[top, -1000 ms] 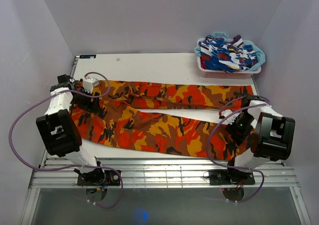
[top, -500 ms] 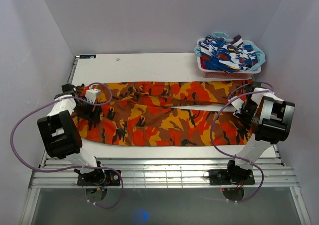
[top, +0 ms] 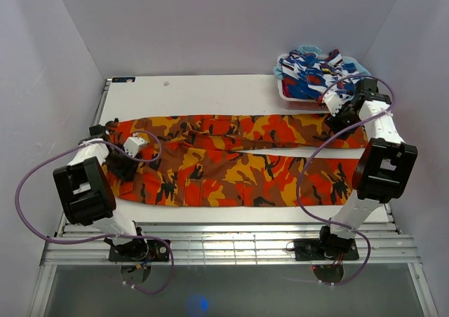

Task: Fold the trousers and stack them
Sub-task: Flatten the trousers out

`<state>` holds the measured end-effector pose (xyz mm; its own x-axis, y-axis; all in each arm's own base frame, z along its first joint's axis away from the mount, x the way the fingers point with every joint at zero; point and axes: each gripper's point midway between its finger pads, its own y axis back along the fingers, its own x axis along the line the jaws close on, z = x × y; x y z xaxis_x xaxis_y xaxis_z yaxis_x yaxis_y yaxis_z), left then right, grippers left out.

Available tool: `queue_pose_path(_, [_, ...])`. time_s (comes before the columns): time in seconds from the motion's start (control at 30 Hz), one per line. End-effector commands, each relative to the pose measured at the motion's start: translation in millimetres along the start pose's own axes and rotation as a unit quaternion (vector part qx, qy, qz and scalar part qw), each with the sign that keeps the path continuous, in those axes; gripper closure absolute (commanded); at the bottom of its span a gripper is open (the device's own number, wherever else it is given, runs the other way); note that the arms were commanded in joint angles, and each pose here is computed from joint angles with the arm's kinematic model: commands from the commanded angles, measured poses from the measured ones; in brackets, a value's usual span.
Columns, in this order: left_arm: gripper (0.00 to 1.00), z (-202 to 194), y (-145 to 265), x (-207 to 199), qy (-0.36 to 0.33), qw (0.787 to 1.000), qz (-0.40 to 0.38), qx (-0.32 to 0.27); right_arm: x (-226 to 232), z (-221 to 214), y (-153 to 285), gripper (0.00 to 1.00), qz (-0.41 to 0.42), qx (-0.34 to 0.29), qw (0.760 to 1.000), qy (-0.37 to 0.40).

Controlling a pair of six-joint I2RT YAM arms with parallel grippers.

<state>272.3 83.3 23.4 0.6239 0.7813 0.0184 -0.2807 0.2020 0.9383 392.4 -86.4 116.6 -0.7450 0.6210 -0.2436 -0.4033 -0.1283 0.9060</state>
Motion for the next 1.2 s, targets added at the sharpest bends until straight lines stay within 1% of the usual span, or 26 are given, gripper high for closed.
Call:
queue_pose_path(0.0, [0.41,30.5,33.5,8.4,-0.050,0.998,-0.010,-0.049,-6.4,30.5,-16.6,0.45,0.007,-0.044,0.999,-0.018])
queue_pose_path(0.07, [0.40,52.7,46.2,11.0,-0.034,0.996,-0.018,-0.085,-5.9,38.2,-26.5,0.46,0.012,-0.050,0.998,-0.025])
queue_pose_path(0.1, [0.38,75.3,62.3,23.1,-0.040,0.992,-0.005,-0.116,-2.2,43.1,-37.3,0.47,0.020,-0.048,0.998,-0.033])
queue_pose_path(0.17, [0.35,109.1,74.7,24.3,-0.004,0.983,-0.027,-0.179,3.8,45.2,-47.8,0.47,0.029,-0.046,0.998,-0.037])
queue_pose_path(0.2, [0.33,135.3,92.0,34.0,-0.003,0.977,-0.019,-0.213,8.7,45.9,-57.8,0.47,0.029,-0.045,0.998,-0.039])
queue_pose_path(0.23, [0.31,156.7,99.0,34.8,0.003,0.969,-0.029,-0.245,8.9,42.2,-62.6,0.48,0.022,-0.036,0.998,-0.039])
queue_pose_path(0.27, [0.31,169.8,96.2,34.8,0.051,0.965,-0.049,-0.253,10.4,40.0,-67.0,0.48,0.019,-0.031,0.999,-0.037])
queue_pose_path(0.3, [0.31,196.1,103.5,31.2,0.043,0.960,-0.055,-0.270,15.1,36.7,-74.2,0.48,0.025,-0.023,0.999,-0.035])
queue_pose_path(0.33, [0.31,212.7,102.2,35.3,0.044,0.958,-0.046,-0.281,17.5,29.7,-79.6,0.48,0.025,-0.011,0.999,-0.035])
queue_pose_path(0.37, [0.31,225.9,98.9,34.0,0.078,0.954,-0.050,-0.284,20.1,25.5,-83.0,0.49,0.029,-0.004,0.999,-0.035])
queue_pose_path(0.4, [0.31,242.9,85.2,23.0,0.075,0.955,-0.063,-0.280,23.0,20.2,-88.9,0.51,0.034,0.005,0.999,-0.033])
queue_pose_path(0.43, [0.32,261.1,84.1,25.8,0.069,0.951,-0.055,-0.295,27.7,11.6,-93.2,0.51,0.037,0.020,0.999,-0.032])
queue_pose_path(0.47, [0.33,269.4,77.0,26.2,0.075,0.952,-0.048,-0.292,31.0,7.4,-95.5,0.53,0.041,0.026,0.998,-0.030])
queue_pose_path(0.5, [0.35,280.9,58.2,15.2,0.088,0.954,-0.067,-0.279,33.1,4.4,-96.1,0.54,0.042,0.030,0.998,-0.026])
queue_pose_path(0.53, [0.36,295.8,57.6,17.6,0.086,0.951,-0.061,-0.290,34.4,2.2,-97.3,0.54,0.041,0.032,0.998,-0.025])
queue_pose_path(0.57, [0.37,301.7,50.4,15.2,0.093,0.951,-0.066,-0.287,40.2,-2.2,-98.3,0.54,0.045,0.036,0.998,-0.023])
queue_pose_path(0.6, [0.38,306.7,32.2,10.7,0.108,0.952,-0.078,-0.275,40.9,-2.2,-95.8,0.54,0.043,0.035,0.998,-0.022])
queue_pose_path(0.63, [0.38,317.5,24.1,-1.6,0.099,0.953,-0.088,-0.273,43.0,-3.4,-95.0,0.54,0.045,0.036,0.998,-0.022])
queue_pose_path(0.67, [0.39,323.4,19.5,-3.4,0.099,0.953,-0.087,-0.271,46.3,-5.7,-95.5,0.54,0.047,0.037,0.998,-0.022])
queue_pose_path(0.7, [0.39,327.1,5.4,-8.9,0.101,0.956,-0.087,-0.261,46.2,-5.5,-93.2,0.55,0.045,0.037,0.998,-0.021])
queue_pose_path(0.8, [0.40,331.3,-11.0,-24.2,0.090,0.960,-0.094,-0.247,50.0,-7.7,-92.2,0.55,0.046,0.038,0.998,-0.021])
queue_pose_path(0.9, [0.41,324.9,-28.1,-44.9,0.078,0.965,-0.113,-0.223,50.3,-8.6,-92.6,0.54,0.045,0.039,0.998,-0.023])
queue_pose_path(1.0, [0.45,309.6,-34.9,-66.8,0.054,0.969,-0.133,-0.199,48.4,-10.1,-93.2,0.54,0.043,0.043,0.998,-0.025])
queue_pose_path(1.03, [0.50,303.6,-35.1,-72.5,0.053,0.970,-0.141,-0.190,47.9,-9.3,-92.8,0.54,0.042,0.044,0.998,-0.024])
queue_pose_path(1.1, [0.54,297.0,-26.7,-81.8,0.039,0.969,-0.151,-0.190,46.6,-9.4,-92.5,0.54,0.040,0.045,0.998,-0.023])
queue_pose_path(1.17, [0.58,278.4,-29.3,-90.8,0.034,0.972,-0.157,-0.173,46.0,-10.2,-91.7,0.54,0.038,0.047,0.998,-0.023])
